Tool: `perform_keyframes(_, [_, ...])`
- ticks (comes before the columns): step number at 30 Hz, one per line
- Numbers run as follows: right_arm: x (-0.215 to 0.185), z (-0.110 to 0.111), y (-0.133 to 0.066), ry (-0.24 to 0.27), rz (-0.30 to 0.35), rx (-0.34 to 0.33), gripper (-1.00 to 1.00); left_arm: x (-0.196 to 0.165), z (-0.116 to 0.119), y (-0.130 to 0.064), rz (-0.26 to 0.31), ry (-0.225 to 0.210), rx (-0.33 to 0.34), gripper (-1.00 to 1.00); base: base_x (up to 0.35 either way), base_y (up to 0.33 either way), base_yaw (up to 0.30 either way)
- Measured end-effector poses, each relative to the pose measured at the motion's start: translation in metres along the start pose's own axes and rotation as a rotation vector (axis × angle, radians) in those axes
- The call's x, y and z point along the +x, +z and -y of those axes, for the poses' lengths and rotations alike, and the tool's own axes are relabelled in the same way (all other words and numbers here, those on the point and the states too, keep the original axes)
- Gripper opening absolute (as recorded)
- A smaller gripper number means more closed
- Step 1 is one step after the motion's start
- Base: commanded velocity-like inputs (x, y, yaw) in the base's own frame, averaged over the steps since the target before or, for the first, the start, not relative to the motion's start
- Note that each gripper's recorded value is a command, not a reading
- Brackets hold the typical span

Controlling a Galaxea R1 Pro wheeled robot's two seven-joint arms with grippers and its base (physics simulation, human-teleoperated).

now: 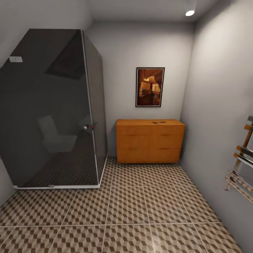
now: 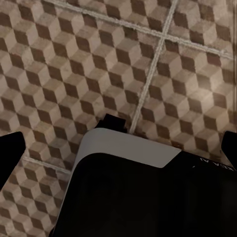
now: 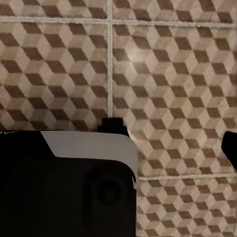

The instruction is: Take the four mousetraps from the cabinet in the bathroom and place them on the bathroom floor. Make sure all four end up on the same floor surface, and ensure that at least two of them are either under or directly next to the same bathroom sink.

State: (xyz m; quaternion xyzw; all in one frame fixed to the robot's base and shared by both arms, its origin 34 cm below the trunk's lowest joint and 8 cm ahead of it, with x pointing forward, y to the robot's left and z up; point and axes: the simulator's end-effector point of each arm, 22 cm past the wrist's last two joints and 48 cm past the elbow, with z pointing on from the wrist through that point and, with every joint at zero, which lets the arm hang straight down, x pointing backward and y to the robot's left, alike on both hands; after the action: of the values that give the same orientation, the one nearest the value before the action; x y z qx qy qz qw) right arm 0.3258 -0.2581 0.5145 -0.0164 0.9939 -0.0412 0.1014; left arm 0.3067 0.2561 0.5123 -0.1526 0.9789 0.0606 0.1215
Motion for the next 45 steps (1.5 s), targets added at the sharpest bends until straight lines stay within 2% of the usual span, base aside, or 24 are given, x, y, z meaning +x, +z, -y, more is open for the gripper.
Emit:
perform_keyframes(11, [-0.0008, -0.0018, -0.0002, 0.000, 0.003, -0.003, 1.00, -0.0002, 0.0006, -0.0001, 0.000, 0.002, 0.001, 1.00, 0.324, 0.000, -0.034])
perform_keyframes(29, [-0.0040, -0.0037, -0.0013, 0.001, 0.011, -0.006, 1.00, -0.0037, 0.0015, -0.0009, 0.010, 0.000, 0.004, 1.00, 0.325, 0.000, -0.208])
perform_keyframes(45, [-0.0045, -0.0028, -0.0014, 0.001, 0.012, -0.004, 1.00, -0.0048, 0.0011, -0.0009, 0.013, -0.001, 0.003, 1.00, 0.324, 0.000, -0.025])
